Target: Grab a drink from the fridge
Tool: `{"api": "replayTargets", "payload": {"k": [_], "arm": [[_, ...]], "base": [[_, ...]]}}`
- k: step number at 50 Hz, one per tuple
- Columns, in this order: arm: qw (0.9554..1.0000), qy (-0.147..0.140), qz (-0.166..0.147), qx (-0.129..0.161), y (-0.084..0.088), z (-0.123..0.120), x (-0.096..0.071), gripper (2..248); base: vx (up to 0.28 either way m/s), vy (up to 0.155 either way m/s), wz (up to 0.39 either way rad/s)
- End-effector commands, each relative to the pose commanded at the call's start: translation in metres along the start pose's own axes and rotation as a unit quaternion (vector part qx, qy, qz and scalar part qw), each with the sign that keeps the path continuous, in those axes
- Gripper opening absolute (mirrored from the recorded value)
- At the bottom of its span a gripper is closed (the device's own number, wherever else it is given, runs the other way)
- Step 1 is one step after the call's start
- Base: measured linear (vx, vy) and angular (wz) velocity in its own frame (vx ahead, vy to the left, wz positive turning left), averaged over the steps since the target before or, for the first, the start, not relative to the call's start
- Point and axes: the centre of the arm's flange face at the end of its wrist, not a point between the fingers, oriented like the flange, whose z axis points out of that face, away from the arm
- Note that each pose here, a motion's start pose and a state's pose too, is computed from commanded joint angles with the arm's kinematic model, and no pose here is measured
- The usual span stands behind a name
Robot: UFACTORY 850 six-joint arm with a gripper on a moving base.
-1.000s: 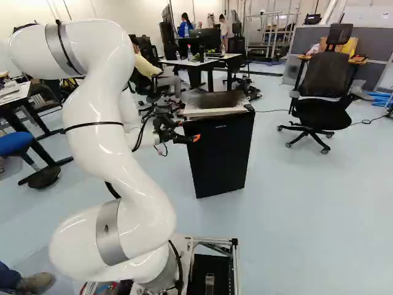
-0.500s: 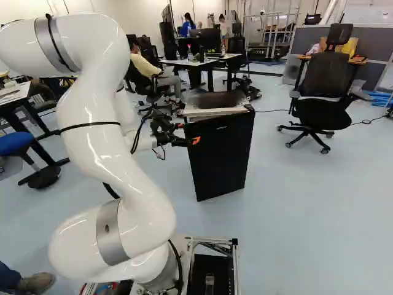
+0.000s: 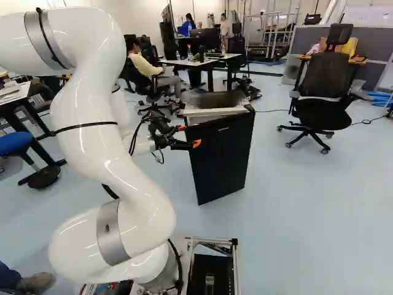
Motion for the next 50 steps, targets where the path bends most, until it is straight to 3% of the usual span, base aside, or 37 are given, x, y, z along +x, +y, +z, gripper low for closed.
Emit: {"api": "replayTargets", "payload": {"k": [50], "arm": [[0.9984,0.0,-0.019,-0.053,0.054,-0.011,0.004,247]], "base": [[0.0,0.0,0.0]]}}
